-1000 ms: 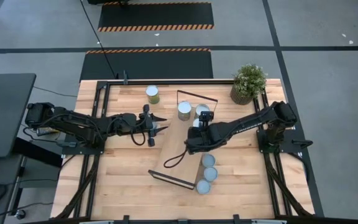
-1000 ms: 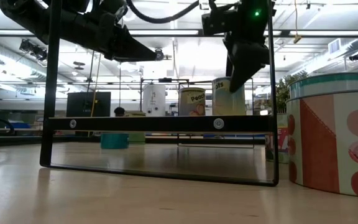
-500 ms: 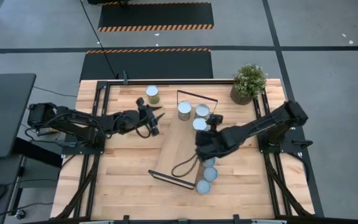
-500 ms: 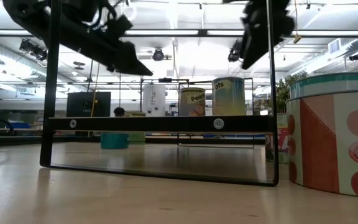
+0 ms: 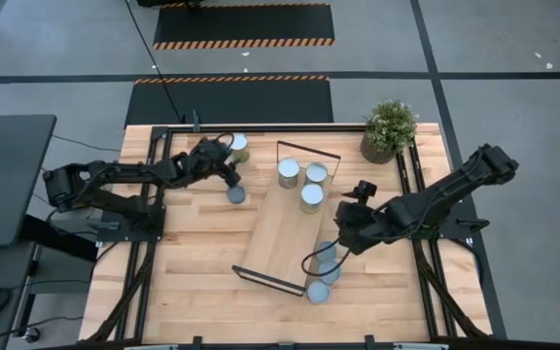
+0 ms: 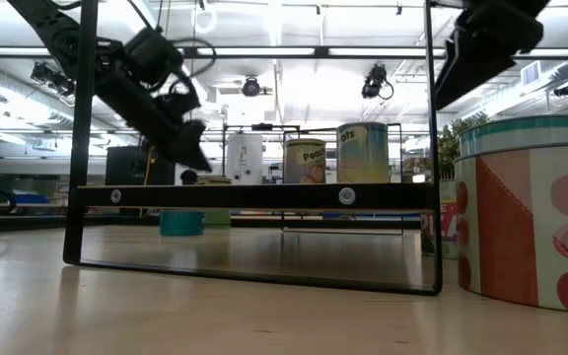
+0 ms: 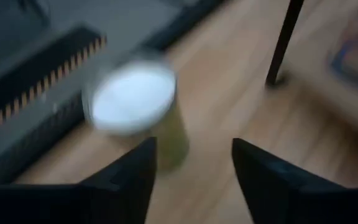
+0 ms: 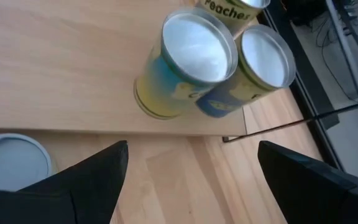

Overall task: Pick and place cans onto a shelf
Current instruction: Put the canned oranges on the shelf

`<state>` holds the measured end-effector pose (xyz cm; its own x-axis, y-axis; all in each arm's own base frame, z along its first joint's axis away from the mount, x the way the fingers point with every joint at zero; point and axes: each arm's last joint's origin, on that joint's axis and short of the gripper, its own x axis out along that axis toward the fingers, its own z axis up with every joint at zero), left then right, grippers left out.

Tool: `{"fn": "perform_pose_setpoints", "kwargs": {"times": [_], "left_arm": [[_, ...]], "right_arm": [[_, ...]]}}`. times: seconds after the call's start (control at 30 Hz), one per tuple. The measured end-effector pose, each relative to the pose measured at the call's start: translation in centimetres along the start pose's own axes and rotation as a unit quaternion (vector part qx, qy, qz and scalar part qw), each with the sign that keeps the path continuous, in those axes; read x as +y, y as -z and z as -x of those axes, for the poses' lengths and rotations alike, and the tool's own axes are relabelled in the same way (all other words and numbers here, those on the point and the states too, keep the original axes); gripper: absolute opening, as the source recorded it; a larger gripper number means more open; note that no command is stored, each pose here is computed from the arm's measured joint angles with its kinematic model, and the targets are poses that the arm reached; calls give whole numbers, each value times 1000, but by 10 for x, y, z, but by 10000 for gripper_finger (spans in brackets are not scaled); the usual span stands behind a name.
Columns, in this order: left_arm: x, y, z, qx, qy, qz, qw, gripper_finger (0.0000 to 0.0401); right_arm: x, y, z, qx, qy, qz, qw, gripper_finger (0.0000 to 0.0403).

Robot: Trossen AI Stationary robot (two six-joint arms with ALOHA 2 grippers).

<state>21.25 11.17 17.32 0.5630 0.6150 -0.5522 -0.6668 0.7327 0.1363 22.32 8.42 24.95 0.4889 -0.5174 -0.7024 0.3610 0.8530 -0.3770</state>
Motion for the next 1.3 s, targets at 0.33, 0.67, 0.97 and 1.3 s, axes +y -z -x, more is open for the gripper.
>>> {"fn": "perform_pose_setpoints", "kwargs": {"times": [0.33,0.67,0.97,1.3], "left_arm": [[17,16,-27,52,-39,30,997,338],[18,28,-65,19,-22,35,999,344],[10,32,-79,-22,-58,22,998,344],[8,21,-78,-82,-59,22,995,344]], "right_arm": [[6,5,-9,-37,-23,18,999,366],[7,4,-9,-42,-24,31,998,366],[7,4,-9,-44,-26,24,998,366],[8,3,-9,-48,-29,17,998,366]]}}
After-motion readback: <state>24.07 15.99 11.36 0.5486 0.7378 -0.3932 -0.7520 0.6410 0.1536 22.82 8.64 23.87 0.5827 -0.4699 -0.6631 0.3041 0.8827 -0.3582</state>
